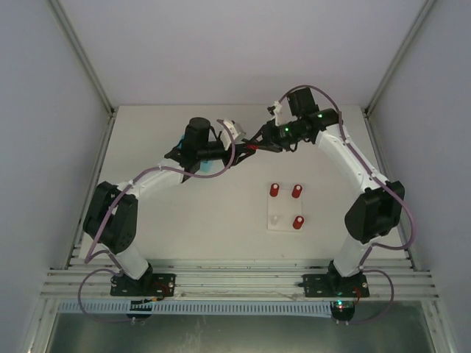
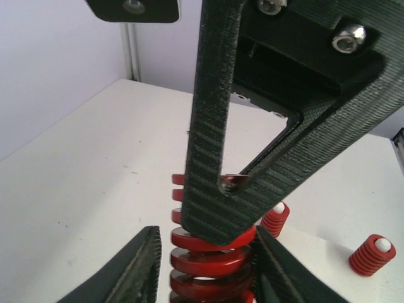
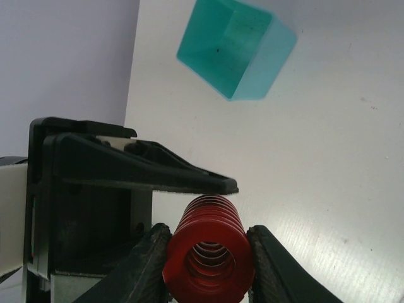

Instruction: Install the large spring

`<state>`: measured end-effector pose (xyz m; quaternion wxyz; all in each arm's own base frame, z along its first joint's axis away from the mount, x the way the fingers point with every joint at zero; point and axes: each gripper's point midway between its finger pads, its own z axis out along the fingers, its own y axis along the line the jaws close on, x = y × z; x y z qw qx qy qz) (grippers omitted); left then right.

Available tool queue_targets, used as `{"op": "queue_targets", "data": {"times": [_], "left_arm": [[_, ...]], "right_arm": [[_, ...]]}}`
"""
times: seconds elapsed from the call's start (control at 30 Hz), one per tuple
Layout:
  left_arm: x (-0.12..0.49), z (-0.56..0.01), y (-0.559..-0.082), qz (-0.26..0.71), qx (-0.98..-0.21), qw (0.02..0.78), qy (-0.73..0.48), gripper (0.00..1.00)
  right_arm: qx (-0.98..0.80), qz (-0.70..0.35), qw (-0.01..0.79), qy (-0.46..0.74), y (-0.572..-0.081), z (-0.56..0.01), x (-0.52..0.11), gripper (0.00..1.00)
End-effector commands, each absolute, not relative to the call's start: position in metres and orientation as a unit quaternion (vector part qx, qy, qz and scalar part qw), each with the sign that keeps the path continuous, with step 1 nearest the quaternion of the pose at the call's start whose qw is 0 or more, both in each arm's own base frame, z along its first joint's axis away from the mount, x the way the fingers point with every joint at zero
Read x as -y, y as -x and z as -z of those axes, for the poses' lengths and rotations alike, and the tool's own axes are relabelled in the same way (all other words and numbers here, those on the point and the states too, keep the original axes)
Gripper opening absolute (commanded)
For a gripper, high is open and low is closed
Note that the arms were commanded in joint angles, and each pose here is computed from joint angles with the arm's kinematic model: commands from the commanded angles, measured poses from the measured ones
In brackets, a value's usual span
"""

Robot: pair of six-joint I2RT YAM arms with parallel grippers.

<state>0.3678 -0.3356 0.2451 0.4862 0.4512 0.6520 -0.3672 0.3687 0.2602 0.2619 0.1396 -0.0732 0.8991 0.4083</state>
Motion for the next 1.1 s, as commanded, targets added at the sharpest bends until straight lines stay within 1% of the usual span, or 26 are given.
{"op": "queue_targets", "data": {"times": [0.0,0.03,0.07,0.27,0.33,0.47,0.63,0.83,1.07], "left_arm": [[0.333,-0.252,-0.368,0.357,-0.644,0.501,-0.455,0.46],[0.332,-0.250,-0.368,0.356,-0.646,0.500,-0.454,0.85],[0.331,-0.248,-0.368,0.355,-0.649,0.499,-0.452,0.99],[0.319,-0.239,-0.370,0.343,-0.670,0.498,-0.431,0.99],[0.312,-0.238,-0.375,0.335,-0.683,0.501,-0.413,0.99],[0.293,-0.235,-0.395,0.317,-0.721,0.502,-0.357,0.99],[0.260,-0.231,-0.424,0.269,-0.769,0.504,-0.285,0.99],[0.224,-0.228,-0.444,0.227,-0.803,0.511,-0.210,0.99],[0.203,-0.224,-0.454,0.187,-0.822,0.510,-0.172,0.99]], "right_arm": [[-0.894,-0.404,0.174,0.084,-0.361,-0.281,-0.257,0.00],[-0.898,-0.393,0.181,0.082,-0.362,-0.280,-0.253,0.00],[-0.902,-0.380,0.189,0.080,-0.362,-0.278,-0.249,0.00],[-0.934,-0.272,0.220,0.078,-0.353,-0.254,-0.209,0.00],[-0.943,-0.238,0.218,0.079,-0.346,-0.240,-0.196,0.00],[-0.952,-0.192,0.221,0.093,-0.326,-0.226,-0.177,0.00],[-0.957,-0.114,0.216,0.156,-0.294,-0.211,-0.164,0.00],[-0.959,-0.087,0.193,0.190,-0.255,-0.196,-0.161,0.00],[-0.964,-0.076,0.175,0.184,-0.223,-0.176,-0.158,0.00]]}}
